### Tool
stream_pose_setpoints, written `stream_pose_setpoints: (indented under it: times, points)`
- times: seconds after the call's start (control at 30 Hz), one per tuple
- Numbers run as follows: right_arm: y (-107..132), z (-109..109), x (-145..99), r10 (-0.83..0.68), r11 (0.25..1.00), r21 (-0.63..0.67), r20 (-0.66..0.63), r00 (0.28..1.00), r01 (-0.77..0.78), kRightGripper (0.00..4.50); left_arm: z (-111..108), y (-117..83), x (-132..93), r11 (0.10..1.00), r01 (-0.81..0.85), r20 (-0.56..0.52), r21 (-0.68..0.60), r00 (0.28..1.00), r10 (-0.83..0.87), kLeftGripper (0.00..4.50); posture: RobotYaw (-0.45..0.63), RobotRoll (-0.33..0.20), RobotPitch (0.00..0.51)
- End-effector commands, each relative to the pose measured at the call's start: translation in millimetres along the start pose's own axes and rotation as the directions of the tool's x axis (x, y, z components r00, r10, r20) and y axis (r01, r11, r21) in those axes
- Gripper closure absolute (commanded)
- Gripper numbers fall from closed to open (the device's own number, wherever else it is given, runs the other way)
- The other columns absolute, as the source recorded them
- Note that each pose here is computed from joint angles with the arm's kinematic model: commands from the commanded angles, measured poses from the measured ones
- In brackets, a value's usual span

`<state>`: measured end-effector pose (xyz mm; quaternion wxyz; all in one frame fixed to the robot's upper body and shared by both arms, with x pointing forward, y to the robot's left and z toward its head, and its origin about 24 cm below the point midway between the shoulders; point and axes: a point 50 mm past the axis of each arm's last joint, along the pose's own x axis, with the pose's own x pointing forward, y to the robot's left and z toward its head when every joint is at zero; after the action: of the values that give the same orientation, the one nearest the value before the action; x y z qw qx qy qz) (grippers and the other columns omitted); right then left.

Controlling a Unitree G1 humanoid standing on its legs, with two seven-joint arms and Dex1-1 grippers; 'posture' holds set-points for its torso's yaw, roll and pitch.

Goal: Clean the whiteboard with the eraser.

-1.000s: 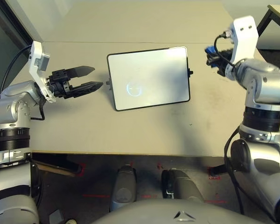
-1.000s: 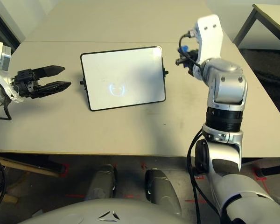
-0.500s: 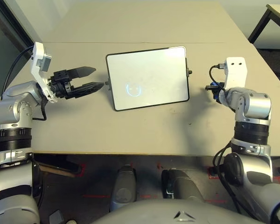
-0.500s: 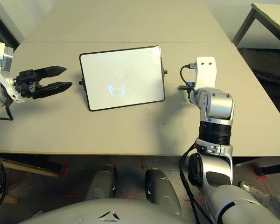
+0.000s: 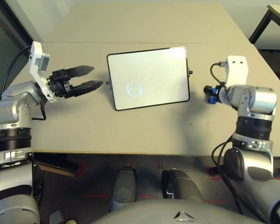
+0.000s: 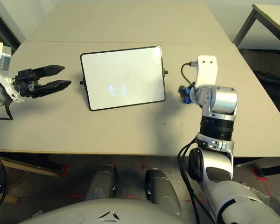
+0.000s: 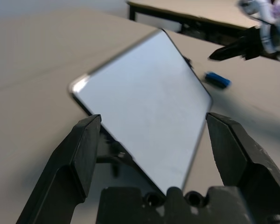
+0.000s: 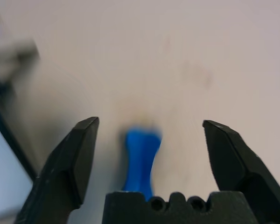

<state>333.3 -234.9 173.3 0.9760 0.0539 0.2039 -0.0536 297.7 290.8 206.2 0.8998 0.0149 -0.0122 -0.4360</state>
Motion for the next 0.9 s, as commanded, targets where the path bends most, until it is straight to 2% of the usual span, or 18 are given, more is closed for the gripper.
stream_pose_setpoints:
  times: [0.03,0.1,0.2,0.37,0.43,0.5,0.6,0.7,0.8,0.9]
  points:
    - [-14.2,27.6,-3.4,0.147,0.989,-0.024,0.345,0.927,-0.148,0.04,11.6,17.1,-11.8,0.983,-0.181,0.091,0.039,0.980,0.177,0.00,0.28,0.000,0.078]
    - [-28.8,23.2,0.6,0.115,0.993,-0.046,0.391,0.913,-0.105,0.04,7.7,33.5,-18.4,0.916,-0.399,0.101,0.051,0.914,0.393,0.00,0.28,0.000,0.077]
    - [-50.8,5.6,11.1,0.024,1.000,-0.016,0.427,0.904,-0.020,0.04,-5.1,52.2,-28.5,0.741,-0.670,0.127,0.049,0.740,0.661,0.00,0.28,0.000,0.077]
    - [-61.4,-26.1,23.6,-0.056,0.995,-0.040,0.497,0.866,0.087,0.04,-38.6,57.7,-36.1,0.551,-0.834,0.115,0.013,0.549,0.828,0.00,0.28,0.000,0.075]
    - [-64.5,-45.3,28.3,-0.133,0.985,-0.026,0.509,0.850,0.170,0.04,-61.7,58.7,-45.7,0.406,-0.913,0.075,0.038,0.408,0.910,0.00,0.28,0.000,0.076]
    - [-64.5,-66.3,33.9,-0.194,0.976,0.011,0.495,0.847,0.217,0.04,-80.4,56.2,-50.3,0.309,-0.950,0.053,0.039,0.311,0.949,0.00,0.28,0.000,0.076]
    - [-66.5,-84.3,39.1,-0.247,0.968,0.084,0.470,0.848,0.236,0.04,-92.7,53.7,-49.6,0.256,-0.966,0.046,0.032,0.258,0.965,0.00,0.28,0.000,0.075]
    - [-68.2,-95.8,43.0,-0.254,0.967,0.091,0.445,0.859,0.238,0.04,-107.2,51.8,-49.5,0.202,-0.979,0.010,0.019,0.202,0.979,0.00,0.29,0.000,0.076]
    - [-67.5,-100.3,45.2,-0.238,0.971,0.090,0.444,0.864,0.221,0.04,-111.6,50.0,-39.1,0.223,-0.975,0.015,0.015,0.224,0.975,0.00,0.32,0.000,0.072]
    - [-68.6,-102.9,45.6,-0.246,0.969,0.111,0.446,0.861,0.220,0.04,-106.9,52.5,-29.9,0.232,-0.973,0.026,0.001,0.232,0.972,0.00,0.32,0.000,0.075]
